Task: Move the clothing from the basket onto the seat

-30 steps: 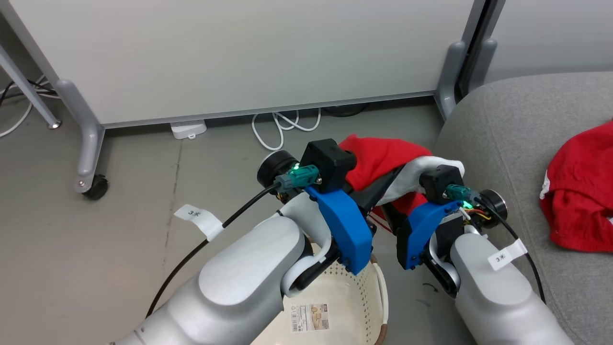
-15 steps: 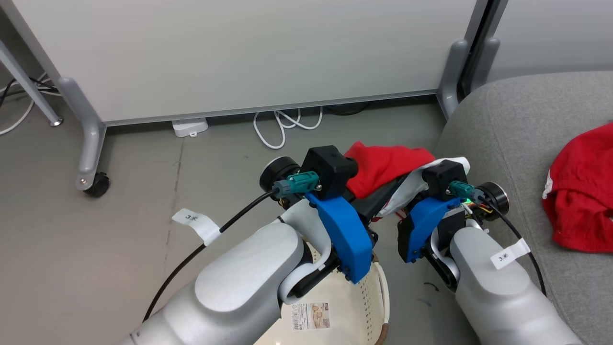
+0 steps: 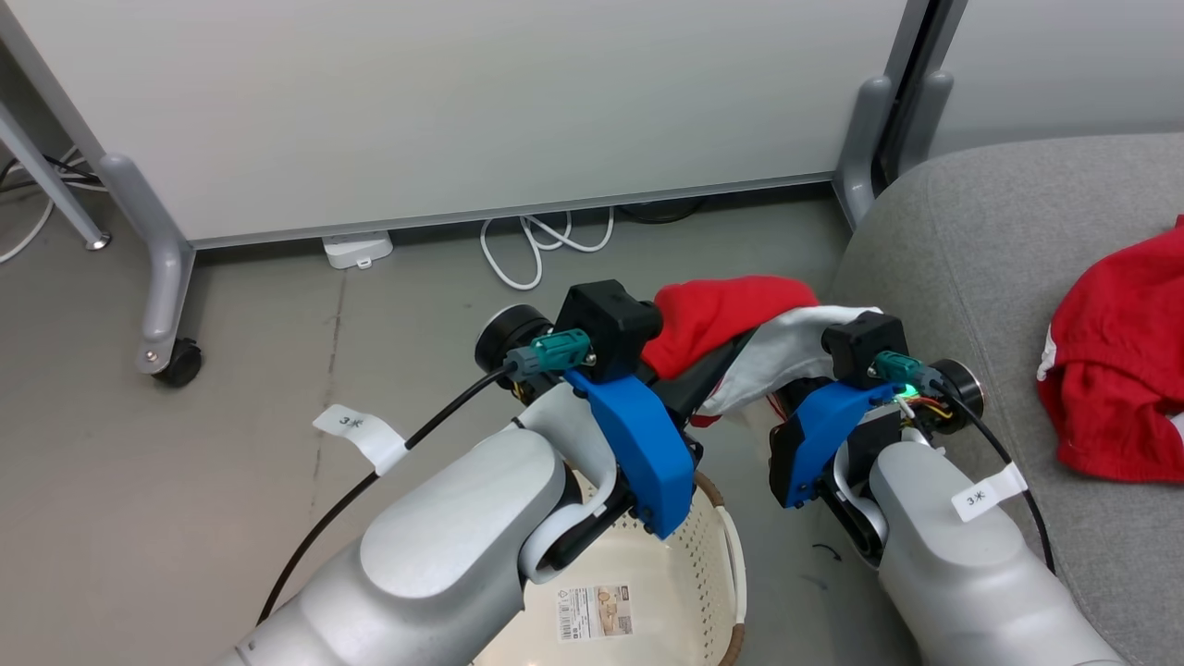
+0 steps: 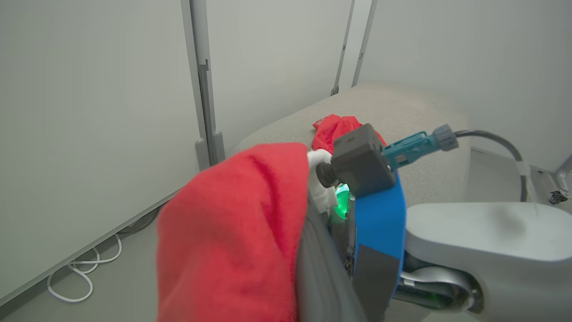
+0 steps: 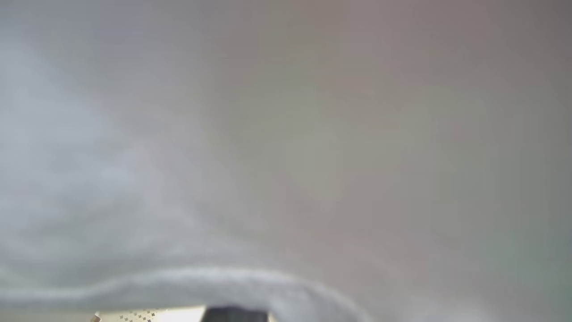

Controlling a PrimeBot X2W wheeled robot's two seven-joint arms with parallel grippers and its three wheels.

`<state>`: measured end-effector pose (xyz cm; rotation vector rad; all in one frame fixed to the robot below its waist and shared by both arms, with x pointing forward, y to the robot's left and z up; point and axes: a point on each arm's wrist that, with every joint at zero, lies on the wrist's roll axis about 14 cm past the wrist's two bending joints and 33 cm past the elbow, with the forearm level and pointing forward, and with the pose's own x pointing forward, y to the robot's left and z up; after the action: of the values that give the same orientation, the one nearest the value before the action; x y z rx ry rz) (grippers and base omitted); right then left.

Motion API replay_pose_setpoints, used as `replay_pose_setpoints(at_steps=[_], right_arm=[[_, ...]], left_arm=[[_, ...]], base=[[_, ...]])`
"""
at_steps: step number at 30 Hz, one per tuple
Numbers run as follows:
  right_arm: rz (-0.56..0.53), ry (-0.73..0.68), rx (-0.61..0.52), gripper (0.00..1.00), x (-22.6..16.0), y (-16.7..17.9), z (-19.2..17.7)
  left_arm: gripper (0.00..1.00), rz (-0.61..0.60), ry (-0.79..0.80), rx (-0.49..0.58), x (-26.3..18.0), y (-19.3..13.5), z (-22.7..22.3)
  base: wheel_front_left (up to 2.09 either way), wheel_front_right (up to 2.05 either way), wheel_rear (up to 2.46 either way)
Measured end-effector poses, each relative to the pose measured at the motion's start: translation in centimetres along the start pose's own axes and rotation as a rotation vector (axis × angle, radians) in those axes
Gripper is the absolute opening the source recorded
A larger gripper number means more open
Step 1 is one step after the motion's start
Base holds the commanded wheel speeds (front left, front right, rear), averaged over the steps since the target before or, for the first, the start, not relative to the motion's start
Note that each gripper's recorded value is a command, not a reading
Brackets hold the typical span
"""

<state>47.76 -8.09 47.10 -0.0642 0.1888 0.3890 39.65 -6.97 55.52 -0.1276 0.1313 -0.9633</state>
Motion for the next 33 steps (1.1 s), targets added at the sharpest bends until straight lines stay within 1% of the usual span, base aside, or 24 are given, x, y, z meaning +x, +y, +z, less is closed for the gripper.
replay_pose_setpoints(at_steps=[6, 7, 8, 9, 14, 19, 24, 33], right_arm=[[-0.005, 0.002, 0.01, 0.0, -0.1, -0.1, -0.1], [-0.007, 0.001, 0.015, 0.0, -0.1, -0.1, -0.1], [-0.009, 0.0, 0.018, 0.0, -0.1, -0.2, -0.1], [-0.011, -0.002, 0.022, 0.0, -0.1, -0.2, 0.0], [-0.025, -0.018, 0.048, 0.0, -0.2, -0.5, 0.4], [-0.038, -0.03, 0.06, 0.0, -0.4, -0.9, 0.7], [-0.057, -0.042, 0.064, 0.0, -0.7, -1.6, 1.1], [-0.089, -0.059, 0.073, 0.0, -1.3, -2.9, 1.5]], left_arm=[[0.01, 0.013, 0.007, 0.001, -0.1, 0.3, -0.3], [0.52, 0.015, 0.009, 0.001, -0.1, 0.3, -0.3], [0.82, 0.018, 0.011, 0.0, -0.1, 0.4, -0.4], [1.0, 0.02, 0.01, -0.001, -0.2, 0.4, -0.5], [1.0, 0.048, 0.005, -0.016, -0.6, 0.9, -1.1], [1.0, 0.083, 0.005, -0.058, -1.6, 1.5, -2.4], [1.0, 0.123, 0.011, -0.069, -2.9, 2.4, -3.9], [1.0, 0.213, -0.044, -0.101, -5.0, 4.1, -4.8]], base=[[0.0, 0.0, 0.0], [0.0, 0.0, 0.0], [0.0, 0.0, 0.0], [0.0, 0.0, 0.0], [0.0, 0.0, 0.0], [0.0, 0.0, 0.0], [0.0, 0.0, 0.0], [0.0, 0.0, 0.0]])
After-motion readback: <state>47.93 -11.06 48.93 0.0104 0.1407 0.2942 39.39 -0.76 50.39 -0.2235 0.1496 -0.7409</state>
